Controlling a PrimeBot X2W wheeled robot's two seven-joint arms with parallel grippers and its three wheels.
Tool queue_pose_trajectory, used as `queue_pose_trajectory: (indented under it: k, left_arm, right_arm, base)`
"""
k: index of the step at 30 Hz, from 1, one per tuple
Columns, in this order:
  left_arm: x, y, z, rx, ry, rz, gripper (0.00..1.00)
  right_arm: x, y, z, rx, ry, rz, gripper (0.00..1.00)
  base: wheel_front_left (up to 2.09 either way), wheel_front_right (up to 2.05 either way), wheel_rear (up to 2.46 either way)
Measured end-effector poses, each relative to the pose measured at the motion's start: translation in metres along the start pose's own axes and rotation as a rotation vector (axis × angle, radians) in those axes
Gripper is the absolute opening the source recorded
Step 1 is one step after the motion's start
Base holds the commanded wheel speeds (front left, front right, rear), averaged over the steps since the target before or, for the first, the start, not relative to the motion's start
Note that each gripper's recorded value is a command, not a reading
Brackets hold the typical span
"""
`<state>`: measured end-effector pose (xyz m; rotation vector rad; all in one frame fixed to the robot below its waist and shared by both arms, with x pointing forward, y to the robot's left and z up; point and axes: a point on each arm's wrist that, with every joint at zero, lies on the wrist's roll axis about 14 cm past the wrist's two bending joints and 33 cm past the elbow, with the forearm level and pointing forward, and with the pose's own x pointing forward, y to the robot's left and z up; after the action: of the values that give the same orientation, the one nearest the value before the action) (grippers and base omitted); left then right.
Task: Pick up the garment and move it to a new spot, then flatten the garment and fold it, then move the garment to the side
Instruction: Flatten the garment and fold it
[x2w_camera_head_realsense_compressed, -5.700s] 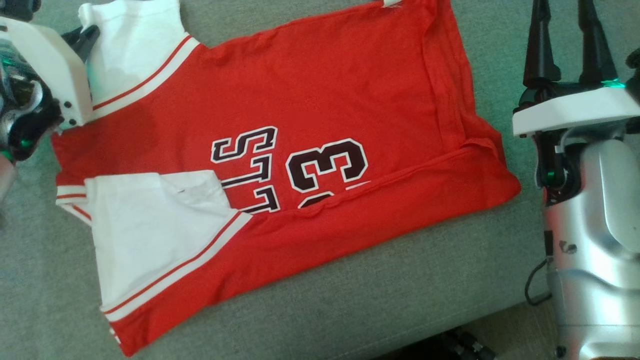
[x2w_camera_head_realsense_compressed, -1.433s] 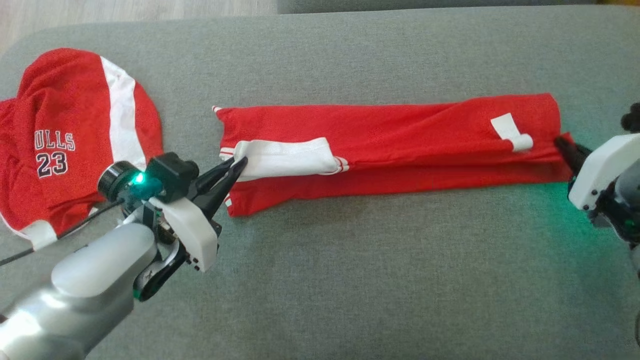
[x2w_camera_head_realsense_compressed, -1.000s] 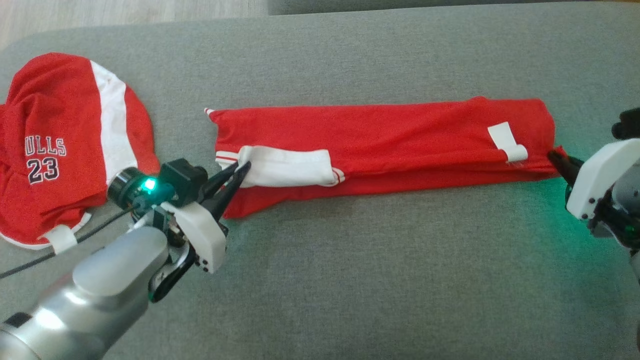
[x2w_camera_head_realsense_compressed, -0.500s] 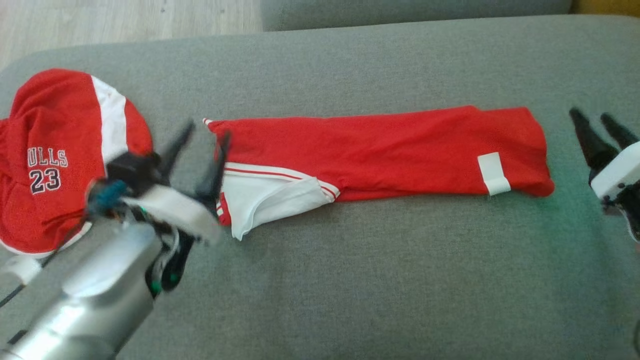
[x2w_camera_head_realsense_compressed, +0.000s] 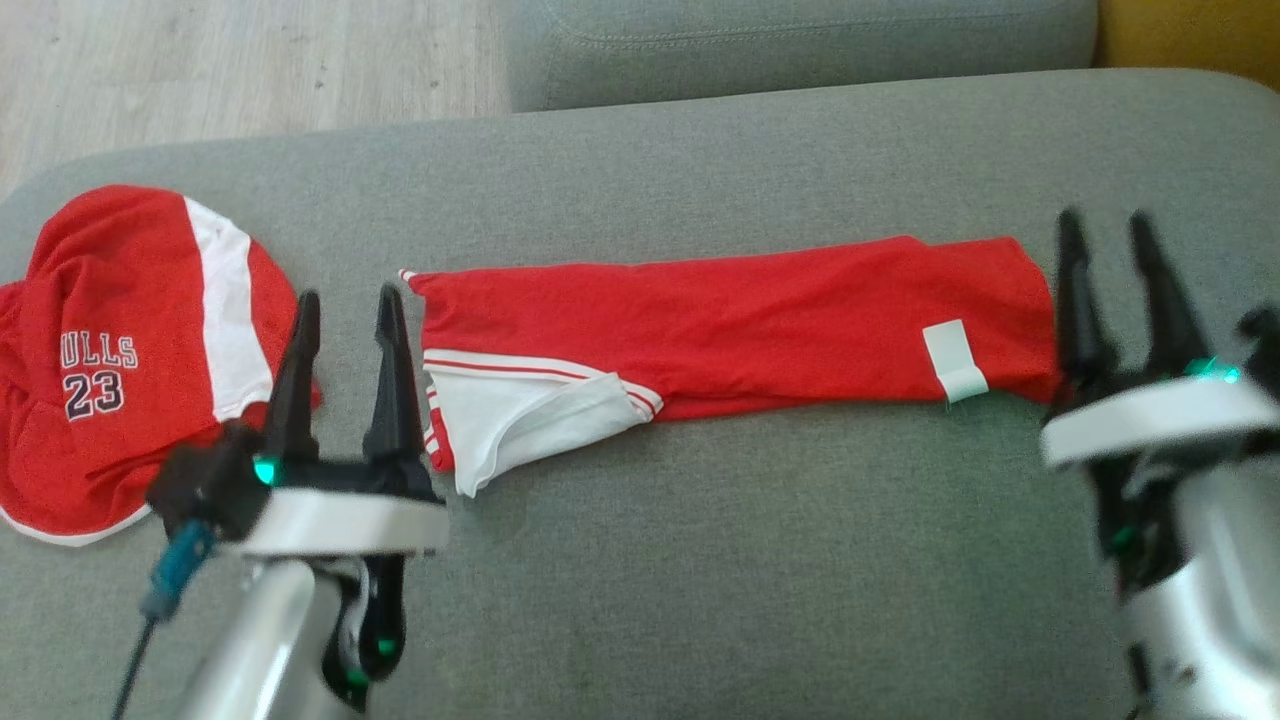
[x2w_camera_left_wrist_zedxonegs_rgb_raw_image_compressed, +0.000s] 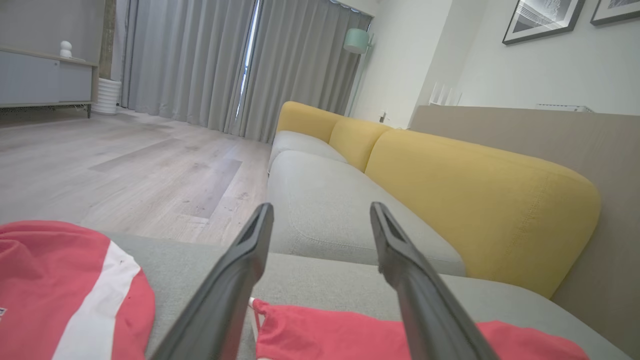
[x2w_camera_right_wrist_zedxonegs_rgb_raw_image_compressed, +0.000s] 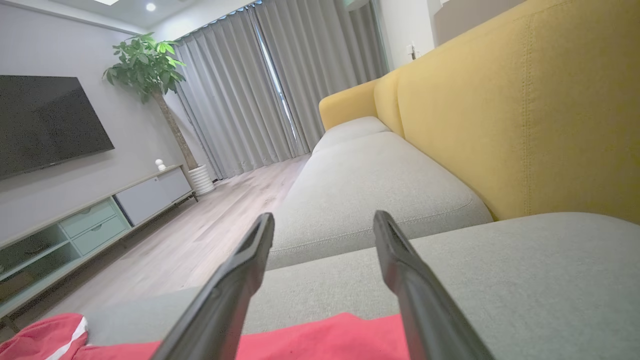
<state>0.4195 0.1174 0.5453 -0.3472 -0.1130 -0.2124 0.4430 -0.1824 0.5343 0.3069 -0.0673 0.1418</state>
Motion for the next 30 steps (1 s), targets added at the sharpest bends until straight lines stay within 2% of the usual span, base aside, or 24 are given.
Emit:
queue_pose_trajectory:
  k: [7,15,24,30]
  left_arm:
    - [-0.028,0.0,-0.028,0.017,0.055,0.006,1.0]
    - [-0.034,0.005,-0.035,0.016,0.062,0.012,1.0]
    - [-0.024,0.011,-0.044,0.019,0.08,0.011,1.0]
    - [-0.024,0.017,-0.049,0.013,0.092,0.028,1.0]
  right_arm:
    - [-0.036,0.009,-0.045,-0.005,0.068,-0.051,1.0]
    - [-0.039,0.003,-0.053,-0.013,0.081,-0.081,1.0]
    - [-0.017,-0.046,-0.065,-0.065,0.185,-0.218,1.0]
    - [-0.017,-0.074,-0.094,-0.018,0.313,-0.321,1.0]
  base:
    - [0.0,0.0,0.0]
    - [0.0,0.0,0.0]
    - [0.0,0.0,0.0]
    - [0.0,0.0,0.0]
